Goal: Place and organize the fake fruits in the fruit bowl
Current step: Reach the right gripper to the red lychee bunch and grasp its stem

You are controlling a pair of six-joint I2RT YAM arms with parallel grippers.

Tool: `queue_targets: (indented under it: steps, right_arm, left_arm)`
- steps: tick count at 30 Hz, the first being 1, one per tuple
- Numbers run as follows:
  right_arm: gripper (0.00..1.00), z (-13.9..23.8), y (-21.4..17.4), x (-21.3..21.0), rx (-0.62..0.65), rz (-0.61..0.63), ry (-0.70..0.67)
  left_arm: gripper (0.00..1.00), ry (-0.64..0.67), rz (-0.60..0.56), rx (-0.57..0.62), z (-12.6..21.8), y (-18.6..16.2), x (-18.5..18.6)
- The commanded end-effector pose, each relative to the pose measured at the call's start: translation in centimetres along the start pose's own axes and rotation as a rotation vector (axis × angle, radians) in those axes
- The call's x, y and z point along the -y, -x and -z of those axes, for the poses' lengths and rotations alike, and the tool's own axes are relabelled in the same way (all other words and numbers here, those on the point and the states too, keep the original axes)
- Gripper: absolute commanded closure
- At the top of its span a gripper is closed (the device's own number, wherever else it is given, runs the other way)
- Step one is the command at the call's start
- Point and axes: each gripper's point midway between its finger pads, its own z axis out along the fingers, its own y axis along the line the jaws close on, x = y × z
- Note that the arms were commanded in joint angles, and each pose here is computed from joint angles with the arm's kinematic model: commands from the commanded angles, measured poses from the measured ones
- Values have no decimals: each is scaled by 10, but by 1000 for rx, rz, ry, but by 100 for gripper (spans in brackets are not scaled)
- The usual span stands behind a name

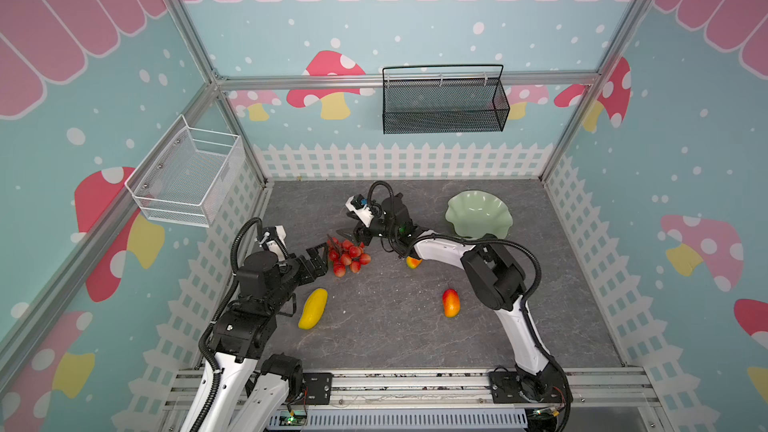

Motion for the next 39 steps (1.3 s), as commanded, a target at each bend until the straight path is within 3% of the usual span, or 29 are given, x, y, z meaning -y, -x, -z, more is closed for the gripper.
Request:
queue_targets:
  steps: [1,9,15,22,29,39]
  right_arm:
    - [32,-20,-2,-20,-12,-3,50]
    - [45,-49,-33,-29,-82,-44,72]
    - [62,-56,-45,-31,-129,-48,62]
    - [100,-58,-40,-32,-132,-34,57]
    - [100,-48,17,-23,-44,-1,19]
    - [100,4,85,13,48,-21,-60]
  left_arm:
    - [1,34,27,-21,11,-4,-5]
    - [1,89,23,18,20,-1,-17]
    - [1,126,25,68,27,8,-23]
    - [1,155,23,91,33,6,-31]
    - [1,159,6,81,29,2,-33]
    - [1,63,10,62,5,1,-16]
